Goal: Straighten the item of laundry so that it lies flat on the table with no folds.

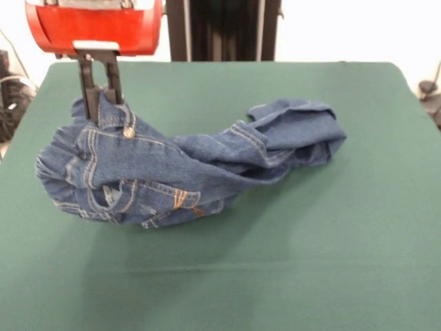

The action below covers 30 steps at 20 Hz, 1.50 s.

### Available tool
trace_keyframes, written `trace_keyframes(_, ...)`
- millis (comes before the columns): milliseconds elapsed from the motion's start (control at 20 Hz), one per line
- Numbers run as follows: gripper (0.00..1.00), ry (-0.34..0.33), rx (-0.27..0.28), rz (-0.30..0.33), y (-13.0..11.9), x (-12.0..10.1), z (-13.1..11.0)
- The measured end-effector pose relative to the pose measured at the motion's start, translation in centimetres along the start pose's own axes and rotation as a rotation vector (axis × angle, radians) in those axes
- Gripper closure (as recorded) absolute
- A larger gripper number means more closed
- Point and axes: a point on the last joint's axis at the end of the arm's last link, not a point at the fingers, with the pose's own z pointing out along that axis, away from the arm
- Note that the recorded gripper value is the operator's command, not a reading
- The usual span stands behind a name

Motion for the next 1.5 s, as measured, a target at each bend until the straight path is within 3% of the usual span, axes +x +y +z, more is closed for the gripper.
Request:
trace_keyframes(550,1.0,-0.041,-0.018,0.01,-0.9,-0.7,-2.7)
trace_keyframes(800,1.0,-0.046,-0.023,0.014,-1.2,-0.8,-2.8)
trace_keyframes(850,0.0,-0.046,-0.023,0.015,-1.3,-0.8,-2.8)
trace_keyframes(1500,0.0,-0.068,-0.008,0.014,-1.5,-1.2,-4.5)
